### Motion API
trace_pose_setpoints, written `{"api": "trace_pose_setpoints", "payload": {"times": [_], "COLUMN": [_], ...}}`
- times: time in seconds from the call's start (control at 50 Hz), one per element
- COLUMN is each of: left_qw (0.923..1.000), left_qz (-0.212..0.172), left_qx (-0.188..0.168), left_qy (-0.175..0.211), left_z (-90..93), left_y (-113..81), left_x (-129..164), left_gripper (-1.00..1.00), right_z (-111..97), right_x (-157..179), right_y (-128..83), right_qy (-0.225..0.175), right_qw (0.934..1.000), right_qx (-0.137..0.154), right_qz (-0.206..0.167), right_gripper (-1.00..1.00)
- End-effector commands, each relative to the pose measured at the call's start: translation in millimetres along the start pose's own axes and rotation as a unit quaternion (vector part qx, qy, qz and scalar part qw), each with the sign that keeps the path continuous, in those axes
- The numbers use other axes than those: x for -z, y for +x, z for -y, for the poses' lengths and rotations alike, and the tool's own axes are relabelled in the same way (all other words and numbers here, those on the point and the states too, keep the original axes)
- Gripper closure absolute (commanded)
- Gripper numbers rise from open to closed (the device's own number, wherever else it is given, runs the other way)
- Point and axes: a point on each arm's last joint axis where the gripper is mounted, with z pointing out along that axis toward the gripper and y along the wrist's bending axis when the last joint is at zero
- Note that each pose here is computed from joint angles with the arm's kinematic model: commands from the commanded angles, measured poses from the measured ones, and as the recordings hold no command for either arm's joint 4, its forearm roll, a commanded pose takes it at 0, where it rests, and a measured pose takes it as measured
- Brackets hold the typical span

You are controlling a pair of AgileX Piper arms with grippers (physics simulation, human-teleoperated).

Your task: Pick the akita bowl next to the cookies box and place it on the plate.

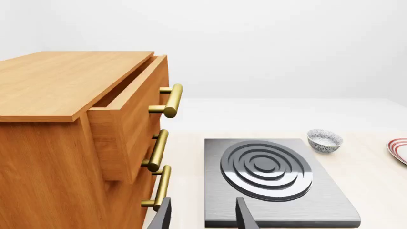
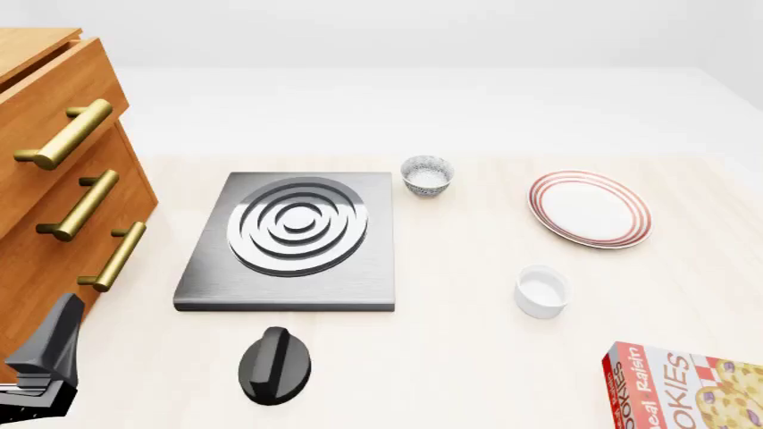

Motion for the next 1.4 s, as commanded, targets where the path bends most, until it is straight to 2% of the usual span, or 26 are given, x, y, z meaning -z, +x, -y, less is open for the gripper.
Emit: {"api": "trace_pose_setpoints", "payload": {"times": [0.02,0.28,0.46,0.72,1.4], "left_qw": [1.0,1.0,1.0,1.0,1.0], "left_qz": [0.0,0.0,0.0,0.0,0.0], "left_qx": [0.0,0.0,0.0,0.0,0.0], "left_qy": [0.0,0.0,0.0,0.0,0.0], "left_z": [0.0,0.0,0.0,0.0,0.0], "left_y": [0.0,0.0,0.0,0.0,0.0], "left_x": [0,0,0,0,0], "left_gripper": [-1.0,-1.0,-1.0,-1.0,-1.0], "right_z": [-1,6,1,3,5], "right_x": [-21,-40,-46,-65,-86], "right_y": [11,21,23,35,54], "right_qy": [-0.002,0.001,-0.002,-0.002,-0.004], "right_qw": [0.9999,0.9996,0.9994,0.9988,0.9975], "right_qx": [0.005,0.01,0.015,0.02,0.028], "right_qz": [-0.013,-0.027,-0.031,-0.045,-0.065], "right_gripper": [-1.0,-1.0,-1.0,-1.0,-1.0]}}
